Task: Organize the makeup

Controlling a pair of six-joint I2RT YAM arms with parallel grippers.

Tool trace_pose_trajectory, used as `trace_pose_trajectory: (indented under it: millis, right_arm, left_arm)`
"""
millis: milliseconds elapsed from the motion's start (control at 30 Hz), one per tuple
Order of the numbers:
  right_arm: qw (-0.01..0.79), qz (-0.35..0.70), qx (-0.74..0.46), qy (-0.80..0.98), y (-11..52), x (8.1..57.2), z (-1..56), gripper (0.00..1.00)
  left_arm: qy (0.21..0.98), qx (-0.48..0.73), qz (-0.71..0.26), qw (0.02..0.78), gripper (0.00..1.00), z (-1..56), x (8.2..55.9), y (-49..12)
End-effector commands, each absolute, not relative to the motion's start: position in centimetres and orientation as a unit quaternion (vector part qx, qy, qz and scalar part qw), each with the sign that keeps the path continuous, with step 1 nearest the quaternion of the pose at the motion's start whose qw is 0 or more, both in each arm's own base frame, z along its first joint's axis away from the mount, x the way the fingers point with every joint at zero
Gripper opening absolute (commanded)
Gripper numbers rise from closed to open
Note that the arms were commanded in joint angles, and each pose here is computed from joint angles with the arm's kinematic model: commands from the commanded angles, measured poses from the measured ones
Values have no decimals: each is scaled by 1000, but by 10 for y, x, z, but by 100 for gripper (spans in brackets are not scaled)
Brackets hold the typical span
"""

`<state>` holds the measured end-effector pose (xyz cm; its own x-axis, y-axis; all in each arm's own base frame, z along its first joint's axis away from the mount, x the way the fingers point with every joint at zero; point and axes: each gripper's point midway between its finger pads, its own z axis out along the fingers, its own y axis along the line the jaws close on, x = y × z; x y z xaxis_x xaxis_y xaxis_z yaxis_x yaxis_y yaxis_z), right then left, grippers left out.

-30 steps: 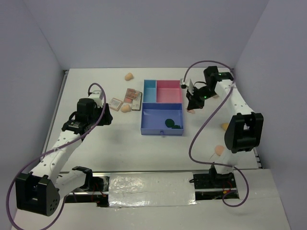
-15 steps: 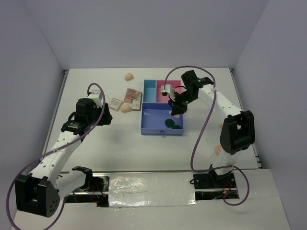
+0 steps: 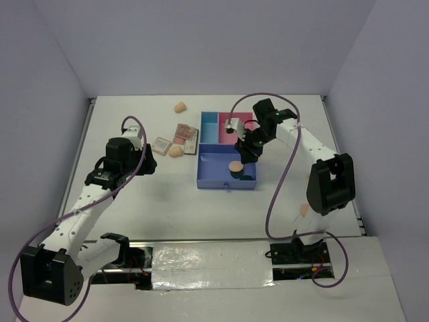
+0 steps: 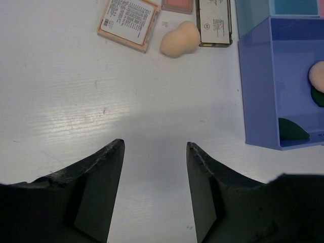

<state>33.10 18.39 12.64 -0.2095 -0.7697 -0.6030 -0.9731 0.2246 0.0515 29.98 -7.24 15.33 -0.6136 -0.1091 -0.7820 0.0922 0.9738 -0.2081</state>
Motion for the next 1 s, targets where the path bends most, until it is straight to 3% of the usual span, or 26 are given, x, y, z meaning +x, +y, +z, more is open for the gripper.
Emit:
trace_pose_trajectory:
  millis: [0,133,400,567,700,833,967]
  right_arm:
    - [267,191,-590,738,175,328,152,55]
    - [265,145,-582,755,151,325,158,55]
    - [262,3,-447,855,101,347,180,54]
    - [236,-52,-390,888,73,335,165,56]
    - [177,-82,-383,903,48,305,139,58]
    - [132,-81,-380,912,23,268,112,59]
    - [115,-75,-381,914,1,239,90,61]
  left_arm:
    - [876,4,-121,467,65,168,306,-74]
    - [876,6,-124,467,62,168,306,-75]
    - [864,15,-147,481,37,176,305,-83]
    - [858,25,-175,482,32,181,304,-93]
    - [857,18,-191,479,38,195,301,-98]
    - [852,-7,-206,482,61,221,296,-98]
    - [839,-35,-225,494,68,240,286,-99]
